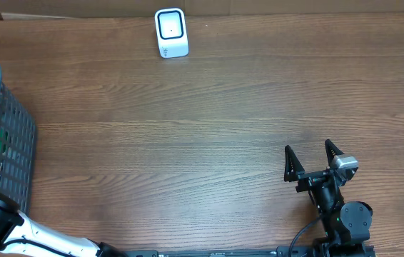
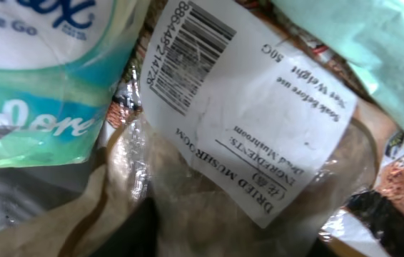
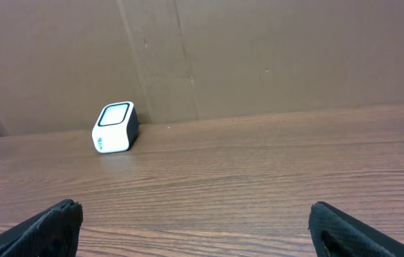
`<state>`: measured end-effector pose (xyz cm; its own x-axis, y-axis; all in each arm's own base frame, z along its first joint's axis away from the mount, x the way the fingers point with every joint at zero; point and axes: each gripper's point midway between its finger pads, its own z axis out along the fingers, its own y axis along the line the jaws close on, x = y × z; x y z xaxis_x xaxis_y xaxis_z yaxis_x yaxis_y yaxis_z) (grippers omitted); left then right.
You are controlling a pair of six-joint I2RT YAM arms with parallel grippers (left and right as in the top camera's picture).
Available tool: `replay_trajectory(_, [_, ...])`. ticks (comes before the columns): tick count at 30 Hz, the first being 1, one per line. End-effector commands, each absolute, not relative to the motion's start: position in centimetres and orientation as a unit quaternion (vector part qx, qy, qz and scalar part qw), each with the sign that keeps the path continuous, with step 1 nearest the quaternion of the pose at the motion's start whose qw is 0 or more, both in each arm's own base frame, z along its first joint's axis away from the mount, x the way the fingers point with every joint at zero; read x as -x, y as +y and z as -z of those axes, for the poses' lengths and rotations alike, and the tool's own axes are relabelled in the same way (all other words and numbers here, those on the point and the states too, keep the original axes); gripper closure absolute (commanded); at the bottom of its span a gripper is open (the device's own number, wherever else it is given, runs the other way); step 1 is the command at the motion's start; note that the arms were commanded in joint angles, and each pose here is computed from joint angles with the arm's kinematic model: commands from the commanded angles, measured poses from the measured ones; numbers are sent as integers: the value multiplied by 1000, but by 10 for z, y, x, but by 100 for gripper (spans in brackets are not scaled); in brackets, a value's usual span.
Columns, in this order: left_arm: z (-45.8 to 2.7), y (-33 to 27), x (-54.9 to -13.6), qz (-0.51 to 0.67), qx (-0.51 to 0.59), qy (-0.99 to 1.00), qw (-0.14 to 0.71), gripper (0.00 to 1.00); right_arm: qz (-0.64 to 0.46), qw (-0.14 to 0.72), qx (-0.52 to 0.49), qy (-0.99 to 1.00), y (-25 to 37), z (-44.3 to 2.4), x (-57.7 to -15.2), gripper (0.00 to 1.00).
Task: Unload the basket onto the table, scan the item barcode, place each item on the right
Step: 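Grasp the clear bean bag with the left gripper inside the basket, then lift the bean bag out and place it on the table center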
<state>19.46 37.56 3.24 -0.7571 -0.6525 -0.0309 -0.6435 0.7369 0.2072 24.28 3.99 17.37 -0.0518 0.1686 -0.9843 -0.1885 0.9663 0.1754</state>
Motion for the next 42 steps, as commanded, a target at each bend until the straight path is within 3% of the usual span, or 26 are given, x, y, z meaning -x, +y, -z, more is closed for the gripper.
replay_trajectory(1, [17, 348, -189, 47, -340, -936, 74, 82, -131, 689, 6, 713, 40, -171, -243, 0])
replay_trajectory(4, [14, 343, -194, 44, -332, -939, 78, 95, -131, 689, 6, 713, 40, -171, -243, 0])
replay_trajectory(10, [-12, 341, -213, 46, -311, -946, 80, 96, -130, 689, 6, 713, 40, -171, -243, 0])
replay_trajectory(18, [-92, 350, -237, 69, -360, -929, 47, 96, -131, 689, 6, 713, 40, -171, -243, 0])
replay_trajectory(22, [-150, 353, -250, 102, -380, -919, -16, 96, -130, 689, 6, 713, 40, -171, -243, 0])
replay_trajectory(31, [-334, 322, -268, 201, -393, -852, -282, 96, -131, 689, 6, 713, 40, -171, -243, 0])
replay_trajectory(36, [-397, 278, -273, 156, -398, -811, -399, 96, -131, 689, 6, 713, 40, -171, -243, 0])
replay_trajectory(42, [-432, 166, -316, -52, -298, -825, -478, 96, -131, 689, 6, 713, 40, -171, -243, 0])
